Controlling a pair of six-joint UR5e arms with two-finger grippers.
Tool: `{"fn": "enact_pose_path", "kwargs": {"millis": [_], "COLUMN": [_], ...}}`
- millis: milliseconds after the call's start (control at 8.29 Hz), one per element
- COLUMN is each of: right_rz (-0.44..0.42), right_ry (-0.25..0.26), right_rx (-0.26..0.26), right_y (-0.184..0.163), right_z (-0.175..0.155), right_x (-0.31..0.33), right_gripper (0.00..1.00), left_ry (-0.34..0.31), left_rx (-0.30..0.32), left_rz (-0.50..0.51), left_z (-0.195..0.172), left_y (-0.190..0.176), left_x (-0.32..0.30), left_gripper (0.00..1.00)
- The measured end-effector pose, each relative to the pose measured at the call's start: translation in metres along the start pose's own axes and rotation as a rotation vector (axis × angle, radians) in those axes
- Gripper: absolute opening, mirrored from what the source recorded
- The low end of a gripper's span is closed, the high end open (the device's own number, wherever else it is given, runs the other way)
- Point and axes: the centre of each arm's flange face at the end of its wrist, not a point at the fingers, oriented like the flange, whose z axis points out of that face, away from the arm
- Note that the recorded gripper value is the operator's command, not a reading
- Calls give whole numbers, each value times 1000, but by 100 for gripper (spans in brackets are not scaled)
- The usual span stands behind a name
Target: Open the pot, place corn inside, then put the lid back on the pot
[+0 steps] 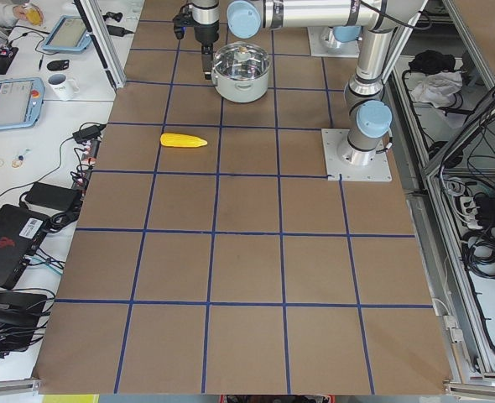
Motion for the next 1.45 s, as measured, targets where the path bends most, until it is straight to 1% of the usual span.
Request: {"fn": "enact_pose_path", "kwargs": {"millis": [241,362,483,724,966,1207,1328,1448], "right_rz": [13,31,29,24,2,0,4,8], "right_ry": [-11,-17,-22,-31,-40,-28,-23,-18], "right_rx": [-6,-9,-9,7,21,-5,-21,-35], "right_y": [-1,-5,-11,-25,-29,-26,-24,-22], "right_z": [3,7,17,55,100,140,151,159], "right_x": [-3,-9,-28,-102,-172,-211,-218,-221], "right_gripper": [100,100,100,100,100,100,100,99], "left_ry": [0,2,3,3,4,6,22,64], "left_rx": [17,35,43,34,11,-7,-4,-1], "left_rz": [9,20,36,73,115,151,159,163], "left_z": [40,63,83,120,154,191,211,229], "left_y": [-35,-53,-66,-84,-97,-111,-118,-122], "left_x": [-16,-19,-20,-22,-37,-66,-71,-69], "left_gripper": [100,100,100,100,100,100,100,100]}}
